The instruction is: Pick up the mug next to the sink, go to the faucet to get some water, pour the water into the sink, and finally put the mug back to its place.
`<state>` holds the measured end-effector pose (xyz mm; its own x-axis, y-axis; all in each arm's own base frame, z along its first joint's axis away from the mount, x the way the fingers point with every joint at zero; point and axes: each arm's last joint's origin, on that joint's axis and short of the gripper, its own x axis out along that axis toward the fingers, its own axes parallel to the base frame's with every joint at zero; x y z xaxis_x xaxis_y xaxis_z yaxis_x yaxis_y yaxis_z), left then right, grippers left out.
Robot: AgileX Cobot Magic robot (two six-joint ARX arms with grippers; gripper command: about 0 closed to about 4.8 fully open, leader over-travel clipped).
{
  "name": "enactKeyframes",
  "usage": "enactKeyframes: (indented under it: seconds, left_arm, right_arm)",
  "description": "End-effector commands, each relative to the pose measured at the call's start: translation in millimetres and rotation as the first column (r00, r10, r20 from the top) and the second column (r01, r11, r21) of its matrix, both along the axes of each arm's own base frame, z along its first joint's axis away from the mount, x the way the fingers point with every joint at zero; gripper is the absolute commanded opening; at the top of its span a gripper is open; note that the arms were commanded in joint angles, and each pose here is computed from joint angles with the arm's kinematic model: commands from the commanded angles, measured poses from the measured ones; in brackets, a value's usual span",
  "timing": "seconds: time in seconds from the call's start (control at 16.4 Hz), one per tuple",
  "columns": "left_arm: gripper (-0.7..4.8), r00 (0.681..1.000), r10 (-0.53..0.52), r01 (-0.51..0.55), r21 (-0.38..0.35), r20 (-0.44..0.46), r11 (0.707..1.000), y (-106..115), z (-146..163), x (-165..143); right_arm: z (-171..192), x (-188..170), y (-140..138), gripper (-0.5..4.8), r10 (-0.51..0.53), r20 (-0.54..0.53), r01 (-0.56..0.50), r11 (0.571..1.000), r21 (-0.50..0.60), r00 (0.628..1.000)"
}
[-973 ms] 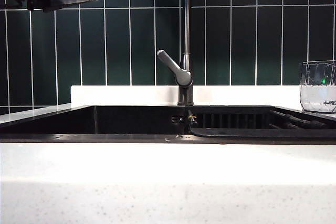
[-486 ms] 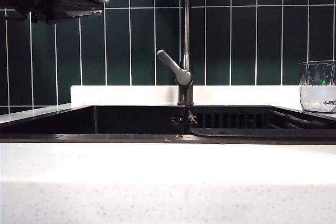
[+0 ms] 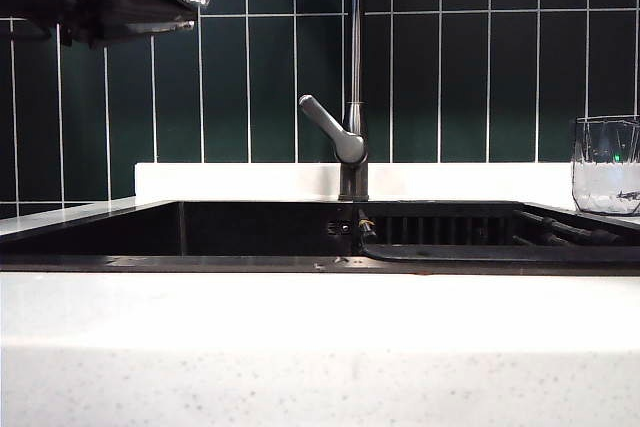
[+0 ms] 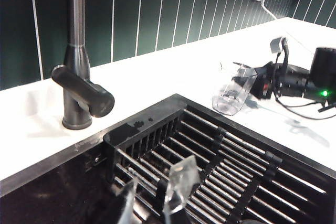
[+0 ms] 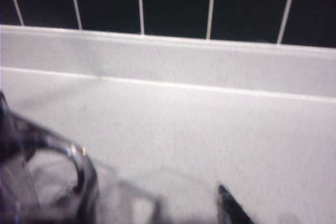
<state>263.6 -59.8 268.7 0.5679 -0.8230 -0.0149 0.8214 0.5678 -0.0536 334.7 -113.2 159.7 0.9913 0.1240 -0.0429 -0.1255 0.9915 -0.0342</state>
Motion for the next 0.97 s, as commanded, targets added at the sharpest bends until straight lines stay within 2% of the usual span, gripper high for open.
enactKeyframes:
  seconds: [0.06, 0.24, 0.49, 0.67, 0.79, 0.97]
  left_arm:
    - [0.84, 1.000, -0.003, 0.003, 0.000, 0.020, 1.000, -0.6, 1.3, 1.4]
    - [0.84, 1.000, -0.007, 0.007, 0.002, 0.023, 1.000, -1.8, 1.3, 1.2]
    - [0.84, 1.000, 0.006, -0.006, 0.005, 0.026, 1.000, -1.7, 1.2, 1.6]
    - [0.84, 1.000, 0.005, -0.005, 0.007, 0.029, 1.000, -2.8, 1.1, 1.5]
    - [0.84, 0.999, 0.000, -0.001, 0.009, 0.032, 1.000, -5.5, 0.9, 1.0]
    - [0.84, 0.999, -0.001, 0.001, 0.013, 0.037, 1.000, -10.2, 0.8, 0.2]
  right_arm:
    - [13.7, 8.5, -2.9, 3.23, 0.013, 0.048, -0.012, 1.000, -0.013, 0.999]
    - [11.9, 15.9, -4.9, 3.18, 0.030, 0.040, -0.031, 0.999, 0.014, 0.999]
    - [9.1, 16.3, -5.2, 2.70, 0.030, 0.033, -0.030, 0.999, 0.017, 0.999]
    - [8.9, 16.3, -5.3, 2.68, 0.029, 0.033, -0.030, 0.999, 0.016, 0.999]
    - [7.2, 16.6, -5.2, 2.01, 0.031, 0.029, -0.031, 0.999, 0.018, 0.999]
    - [6.4, 16.8, -5.0, 2.00, 0.031, 0.022, -0.031, 0.999, 0.021, 0.999]
